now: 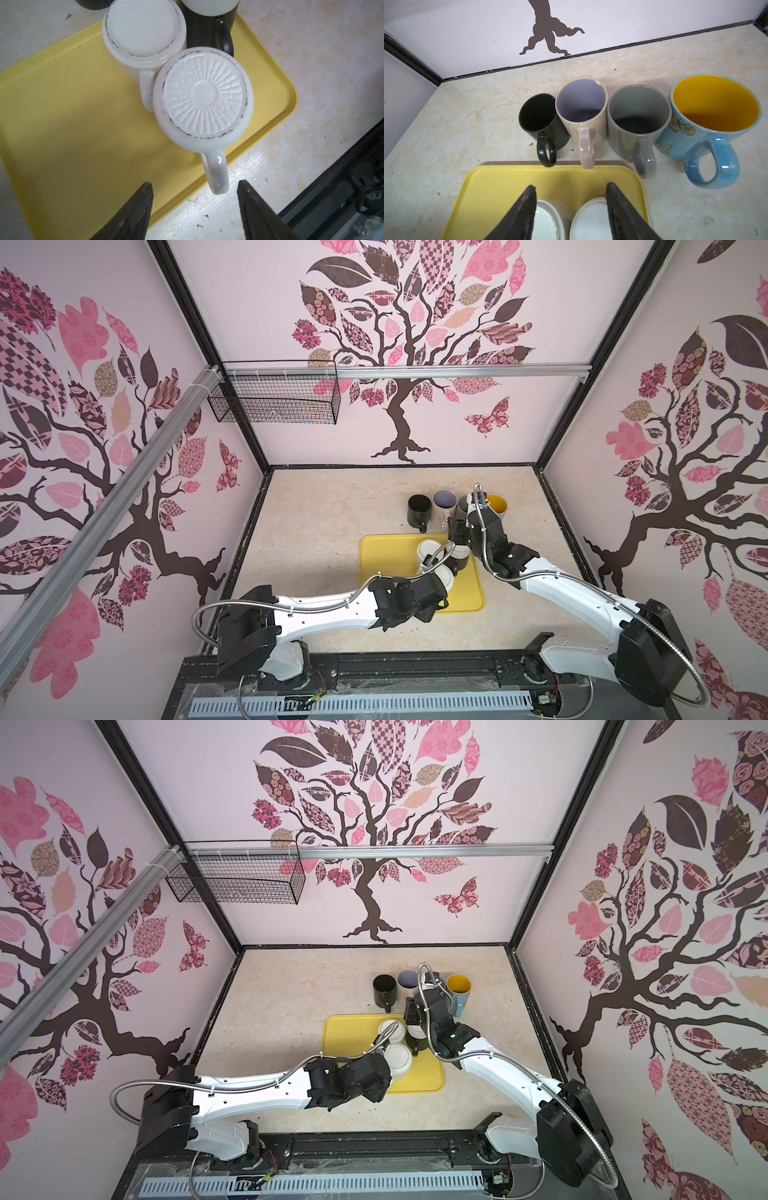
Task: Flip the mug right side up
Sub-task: 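Move the left gripper over the upside-down white ribbed-base mug while the right withdraws, then lower the left gripper and close it on the white mug base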
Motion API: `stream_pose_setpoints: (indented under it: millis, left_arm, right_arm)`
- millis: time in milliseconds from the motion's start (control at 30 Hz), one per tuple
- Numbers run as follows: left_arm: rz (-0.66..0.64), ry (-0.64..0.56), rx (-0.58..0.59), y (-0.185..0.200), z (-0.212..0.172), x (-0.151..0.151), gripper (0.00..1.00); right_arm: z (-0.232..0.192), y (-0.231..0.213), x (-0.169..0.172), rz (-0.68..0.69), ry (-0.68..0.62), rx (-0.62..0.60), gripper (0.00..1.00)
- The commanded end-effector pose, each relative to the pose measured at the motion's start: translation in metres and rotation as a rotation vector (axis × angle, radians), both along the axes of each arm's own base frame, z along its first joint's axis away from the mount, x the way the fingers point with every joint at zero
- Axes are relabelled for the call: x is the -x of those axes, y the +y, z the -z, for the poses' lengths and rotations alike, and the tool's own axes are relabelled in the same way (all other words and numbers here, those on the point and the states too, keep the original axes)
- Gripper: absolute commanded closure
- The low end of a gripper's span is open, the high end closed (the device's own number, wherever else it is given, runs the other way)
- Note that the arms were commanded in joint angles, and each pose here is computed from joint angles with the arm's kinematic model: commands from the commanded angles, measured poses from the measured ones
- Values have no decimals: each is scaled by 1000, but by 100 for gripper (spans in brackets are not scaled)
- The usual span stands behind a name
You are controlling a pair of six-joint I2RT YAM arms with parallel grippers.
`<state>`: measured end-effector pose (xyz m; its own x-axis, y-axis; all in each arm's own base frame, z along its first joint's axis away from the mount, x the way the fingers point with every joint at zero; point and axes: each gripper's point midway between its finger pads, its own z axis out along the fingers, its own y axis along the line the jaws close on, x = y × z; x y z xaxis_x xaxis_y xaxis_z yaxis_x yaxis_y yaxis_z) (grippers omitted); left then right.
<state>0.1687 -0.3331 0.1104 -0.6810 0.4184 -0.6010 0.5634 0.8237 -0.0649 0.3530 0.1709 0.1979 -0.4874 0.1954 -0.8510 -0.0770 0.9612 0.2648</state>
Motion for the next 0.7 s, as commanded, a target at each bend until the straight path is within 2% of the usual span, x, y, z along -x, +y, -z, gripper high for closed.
stream_pose_setpoints:
  millis: [0, 300, 467, 667]
  left_arm:
    - [-4, -15, 55, -18, -15, -5, 32]
    - [-3, -16, 9, -27, -1, -9, 36]
    - [-31, -40, -61, -17, 5, -16, 39]
    - [-64, -33, -88, -12, 8, -19, 44]
  right_arm:
    - [-15, -6, 0, 26, -45, -16, 43]
    - [-20, -14, 1, 55, -63, -20, 42]
    - [-21, -13, 2, 53, -60, -21, 42]
    - [-21, -12, 2, 47, -58, -24, 42]
